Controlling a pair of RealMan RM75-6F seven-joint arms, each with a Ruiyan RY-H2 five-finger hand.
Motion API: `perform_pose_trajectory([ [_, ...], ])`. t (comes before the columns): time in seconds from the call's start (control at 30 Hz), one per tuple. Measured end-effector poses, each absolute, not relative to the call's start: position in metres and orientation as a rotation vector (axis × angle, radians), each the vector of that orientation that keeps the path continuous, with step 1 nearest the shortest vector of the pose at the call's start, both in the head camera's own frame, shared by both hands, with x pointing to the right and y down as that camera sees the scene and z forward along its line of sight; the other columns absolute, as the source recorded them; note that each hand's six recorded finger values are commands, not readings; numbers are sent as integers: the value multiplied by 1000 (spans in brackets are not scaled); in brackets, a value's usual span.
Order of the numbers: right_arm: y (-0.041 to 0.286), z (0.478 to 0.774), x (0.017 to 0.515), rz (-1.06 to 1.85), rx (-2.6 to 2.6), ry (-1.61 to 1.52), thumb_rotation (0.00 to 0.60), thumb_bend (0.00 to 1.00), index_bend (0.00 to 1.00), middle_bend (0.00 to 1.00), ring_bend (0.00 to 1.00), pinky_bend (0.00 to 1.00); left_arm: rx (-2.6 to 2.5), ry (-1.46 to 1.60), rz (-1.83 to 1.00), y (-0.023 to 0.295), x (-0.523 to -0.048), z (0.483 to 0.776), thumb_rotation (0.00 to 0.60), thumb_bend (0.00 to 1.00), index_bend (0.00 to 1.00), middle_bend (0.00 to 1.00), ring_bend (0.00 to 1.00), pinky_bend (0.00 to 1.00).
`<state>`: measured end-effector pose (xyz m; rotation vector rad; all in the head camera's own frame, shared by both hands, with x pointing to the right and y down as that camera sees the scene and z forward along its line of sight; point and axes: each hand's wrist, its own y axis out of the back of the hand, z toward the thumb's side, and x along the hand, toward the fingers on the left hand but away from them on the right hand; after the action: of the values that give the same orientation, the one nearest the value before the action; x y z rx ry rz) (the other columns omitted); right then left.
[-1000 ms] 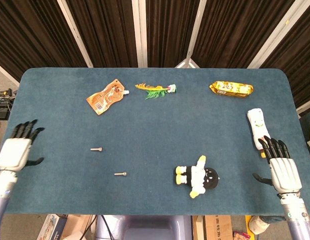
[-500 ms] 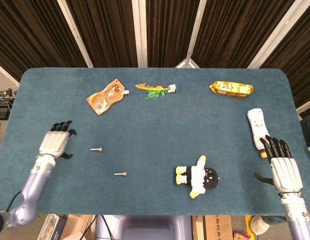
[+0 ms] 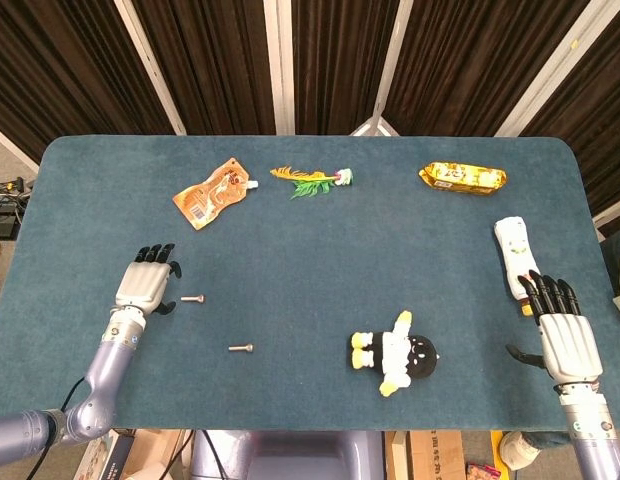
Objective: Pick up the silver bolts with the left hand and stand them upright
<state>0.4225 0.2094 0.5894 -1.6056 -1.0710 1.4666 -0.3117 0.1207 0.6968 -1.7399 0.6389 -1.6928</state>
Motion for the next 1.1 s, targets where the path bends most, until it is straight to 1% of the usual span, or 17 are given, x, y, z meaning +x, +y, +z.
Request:
perform_pose_trajectory([
  [0.2, 209, 589, 425, 1475, -1592, -1094, 600, 47, 83, 68, 14, 0, -1723, 628, -1655, 122, -311, 704, 600, 380, 438, 54, 0, 0],
  [0.37, 208, 590, 427, 1483, -1585, -1101, 600, 47, 84, 68, 14, 0, -1720, 632, -1573, 125, -303, 710, 600, 381, 443, 58, 0, 0],
  [0.57, 208, 589, 428, 1483, -1581, -1107, 600, 47, 84, 68, 14, 0, -1739, 603, -1537, 141, -294, 725, 600, 380, 443, 58, 0, 0],
  [0.7, 207, 588, 429, 1481, -1580, -1113, 600, 47, 84, 68, 14, 0, -1736, 599, -1534, 144, -291, 727, 600, 381, 446, 62, 0, 0],
  [0.87, 207, 587, 430, 1479, -1579, -1126, 600, 47, 84, 68, 14, 0, -1733, 605, -1525, 146, -289, 727, 600, 382, 486, 85, 0, 0],
  [1.1, 207, 588, 430, 1483, -1580, -1133, 600, 47, 84, 68, 14, 0, -1712, 628, -1526, 145, -293, 727, 600, 382, 494, 90, 0, 0],
])
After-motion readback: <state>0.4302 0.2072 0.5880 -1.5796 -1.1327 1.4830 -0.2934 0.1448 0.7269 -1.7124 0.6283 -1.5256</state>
